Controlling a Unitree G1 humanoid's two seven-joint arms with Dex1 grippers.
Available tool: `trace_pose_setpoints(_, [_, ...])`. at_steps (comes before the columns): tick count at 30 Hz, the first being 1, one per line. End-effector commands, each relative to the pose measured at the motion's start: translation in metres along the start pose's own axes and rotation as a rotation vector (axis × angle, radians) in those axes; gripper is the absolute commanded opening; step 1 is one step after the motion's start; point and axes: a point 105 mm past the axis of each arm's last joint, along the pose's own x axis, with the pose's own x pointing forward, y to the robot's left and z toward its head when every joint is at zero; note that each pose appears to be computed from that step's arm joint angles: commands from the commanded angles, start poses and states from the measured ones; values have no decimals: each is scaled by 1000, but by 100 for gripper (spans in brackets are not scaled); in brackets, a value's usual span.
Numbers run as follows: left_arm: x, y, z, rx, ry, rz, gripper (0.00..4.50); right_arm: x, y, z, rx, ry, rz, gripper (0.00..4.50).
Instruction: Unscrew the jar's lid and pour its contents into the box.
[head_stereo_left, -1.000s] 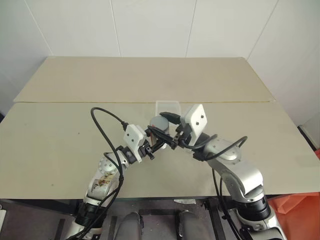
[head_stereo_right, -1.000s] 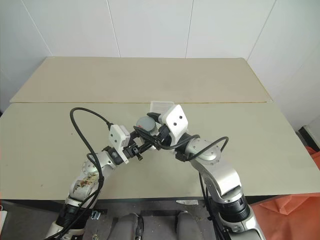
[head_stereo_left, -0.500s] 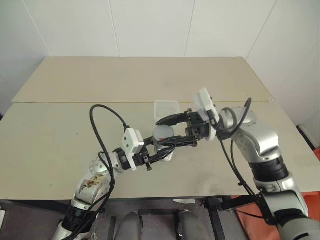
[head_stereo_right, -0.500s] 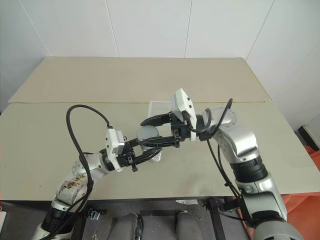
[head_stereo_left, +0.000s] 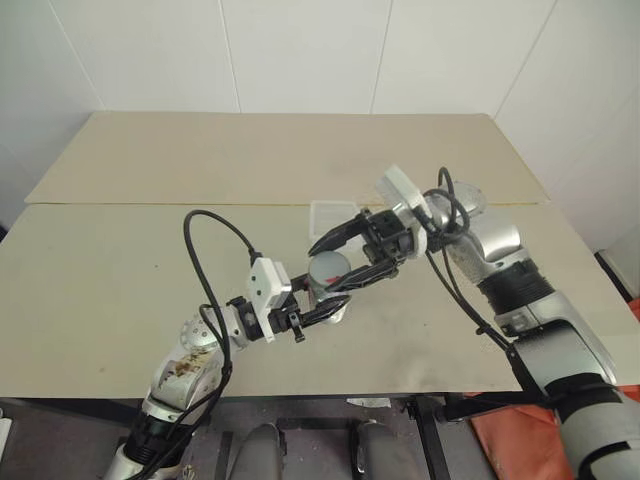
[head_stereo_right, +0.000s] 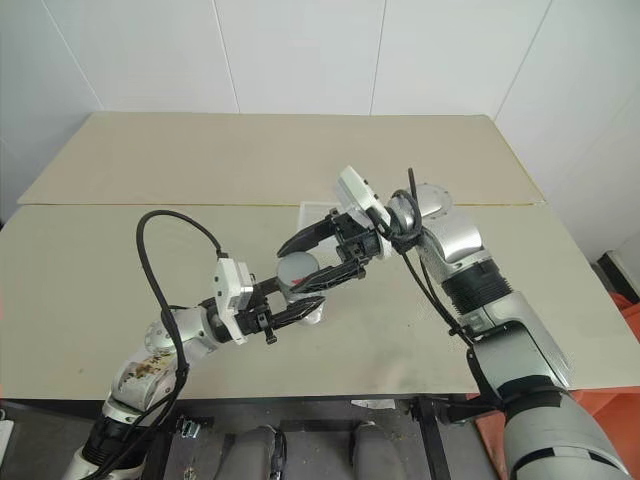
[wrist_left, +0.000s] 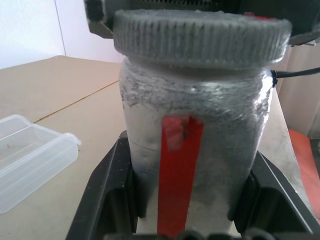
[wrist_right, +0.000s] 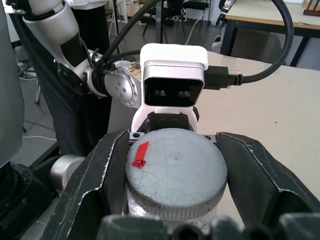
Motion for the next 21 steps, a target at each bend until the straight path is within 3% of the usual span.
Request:
trace_pose_setpoints(1, [4, -12, 21, 36, -87, -52, 194, -16, 2, 15, -49, -7, 2, 370])
trace_pose_setpoints(3, [3, -11, 20, 28, -85, -47, 194, -24, 5, 21, -66, -38, -16, 436])
trace_pose_setpoints(4, [2, -11, 19, 17, -86, -39, 194, -29, 7, 24, -77, -54, -29, 447])
trace_pose_setpoints(12, [-1, -4, 13, 5, -71, -23, 194, -58, 33, 29, -140, -34, -175, 447])
trace_pose_setpoints(21, [14, 16, 1, 104, -23, 74, 194, -28, 37, 30, -116, -15, -741, 447])
